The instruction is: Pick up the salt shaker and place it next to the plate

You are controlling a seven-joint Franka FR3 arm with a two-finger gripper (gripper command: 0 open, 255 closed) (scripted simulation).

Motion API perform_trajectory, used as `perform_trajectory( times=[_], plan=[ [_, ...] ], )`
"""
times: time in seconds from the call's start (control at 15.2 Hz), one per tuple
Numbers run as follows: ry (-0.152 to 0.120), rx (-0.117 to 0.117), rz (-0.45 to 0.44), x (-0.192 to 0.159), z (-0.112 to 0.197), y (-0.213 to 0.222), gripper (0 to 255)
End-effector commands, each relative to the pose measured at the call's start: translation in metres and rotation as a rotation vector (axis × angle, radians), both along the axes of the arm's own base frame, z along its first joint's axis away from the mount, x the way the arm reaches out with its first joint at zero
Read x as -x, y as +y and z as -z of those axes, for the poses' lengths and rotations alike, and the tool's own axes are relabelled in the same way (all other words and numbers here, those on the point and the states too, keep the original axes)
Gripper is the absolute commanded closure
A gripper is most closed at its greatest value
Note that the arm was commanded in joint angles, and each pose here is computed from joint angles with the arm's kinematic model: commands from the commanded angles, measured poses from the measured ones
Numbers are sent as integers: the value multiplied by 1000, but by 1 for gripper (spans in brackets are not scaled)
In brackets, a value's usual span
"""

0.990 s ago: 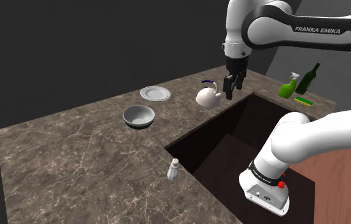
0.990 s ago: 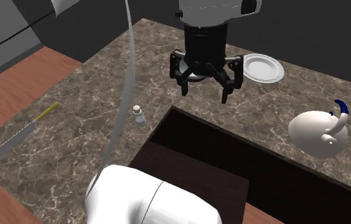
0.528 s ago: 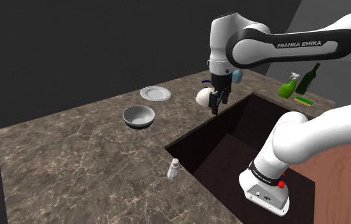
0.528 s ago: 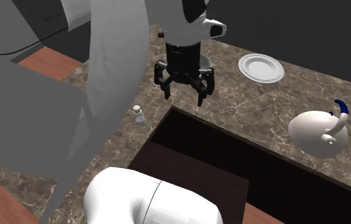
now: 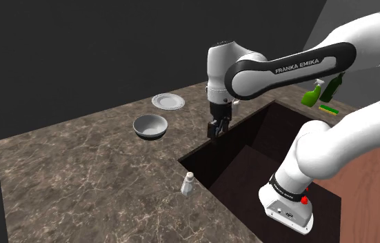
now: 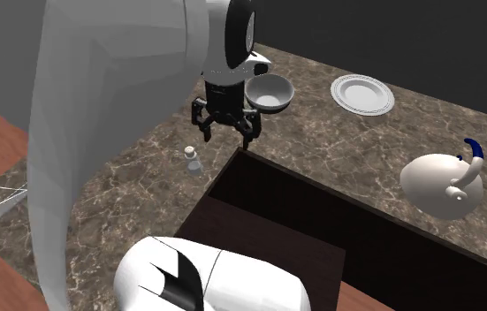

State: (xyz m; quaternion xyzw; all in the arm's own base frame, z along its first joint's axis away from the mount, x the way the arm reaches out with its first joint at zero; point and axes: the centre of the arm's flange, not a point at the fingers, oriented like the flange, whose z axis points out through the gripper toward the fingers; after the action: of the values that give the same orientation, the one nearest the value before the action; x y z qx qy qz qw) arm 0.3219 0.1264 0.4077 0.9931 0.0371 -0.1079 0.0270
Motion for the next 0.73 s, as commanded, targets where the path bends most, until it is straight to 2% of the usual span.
perform_trajectory(
  times=[0.0,0.66],
  plan=[
    [2,-20,-13,-6,17,18,0],
    [16,-116,-78,-24,97,109,0]
  ],
)
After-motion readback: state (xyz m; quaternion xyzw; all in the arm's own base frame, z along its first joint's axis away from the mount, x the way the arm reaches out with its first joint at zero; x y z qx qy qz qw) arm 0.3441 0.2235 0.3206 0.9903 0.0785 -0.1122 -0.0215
